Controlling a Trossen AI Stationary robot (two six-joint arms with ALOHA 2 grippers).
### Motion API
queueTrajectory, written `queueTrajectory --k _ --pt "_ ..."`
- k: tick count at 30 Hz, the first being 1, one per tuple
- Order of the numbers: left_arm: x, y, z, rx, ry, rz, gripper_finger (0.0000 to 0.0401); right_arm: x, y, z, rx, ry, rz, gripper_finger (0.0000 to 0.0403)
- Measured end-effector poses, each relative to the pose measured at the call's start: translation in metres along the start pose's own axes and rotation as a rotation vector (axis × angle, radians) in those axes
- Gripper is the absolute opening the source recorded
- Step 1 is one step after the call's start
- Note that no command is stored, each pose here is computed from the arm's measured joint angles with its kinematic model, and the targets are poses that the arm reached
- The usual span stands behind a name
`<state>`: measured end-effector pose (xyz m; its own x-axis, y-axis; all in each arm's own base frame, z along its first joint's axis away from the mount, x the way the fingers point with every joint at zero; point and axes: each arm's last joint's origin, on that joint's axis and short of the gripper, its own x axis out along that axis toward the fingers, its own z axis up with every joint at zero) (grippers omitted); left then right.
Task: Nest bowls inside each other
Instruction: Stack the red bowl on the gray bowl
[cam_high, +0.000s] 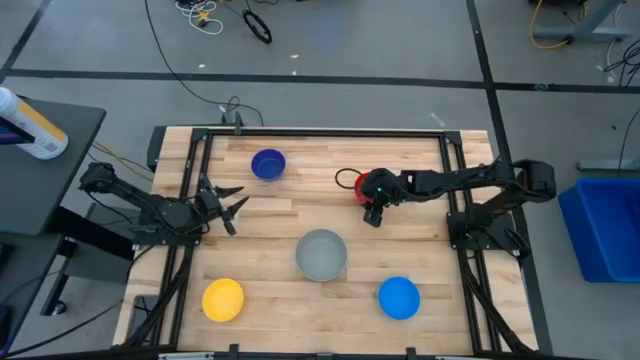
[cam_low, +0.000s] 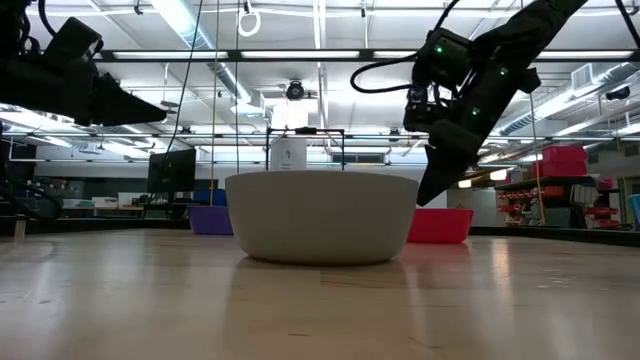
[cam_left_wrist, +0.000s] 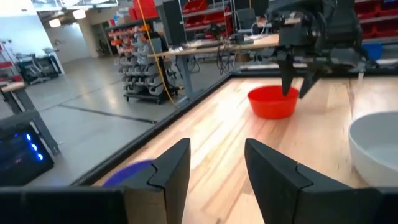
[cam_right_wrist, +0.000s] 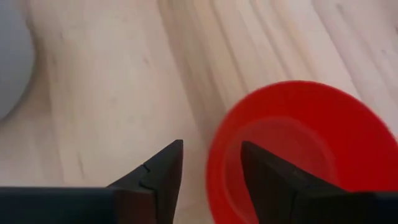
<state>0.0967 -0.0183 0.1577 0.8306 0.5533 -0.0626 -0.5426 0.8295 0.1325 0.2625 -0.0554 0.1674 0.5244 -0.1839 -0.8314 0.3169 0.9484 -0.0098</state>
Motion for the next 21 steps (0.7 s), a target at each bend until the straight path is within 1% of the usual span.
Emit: queueTrajectory --k 10,16,18,21 --pt "0.0 0.0 -0.001 -0.021 0.008 0.005 0.0163 0.006 -0.012 -0.015 0.045 0.044 -0.026 0.0165" --pt "0.0 0.0 -0.001 -0.02 0.008 0.005 0.0163 0.007 -0.012 -0.015 0.052 0.024 -0.024 0.0161" --pt "0.0 0.0 -0.001 -0.021 0.009 0.005 0.0163 0.007 -0.012 -0.014 0.052 0.02 -0.024 0.0147" --pt "0.0 0.0 -0.001 -0.027 0.009 0.005 0.0163 0.009 -0.011 -0.015 0.048 0.028 -0.024 0.0095"
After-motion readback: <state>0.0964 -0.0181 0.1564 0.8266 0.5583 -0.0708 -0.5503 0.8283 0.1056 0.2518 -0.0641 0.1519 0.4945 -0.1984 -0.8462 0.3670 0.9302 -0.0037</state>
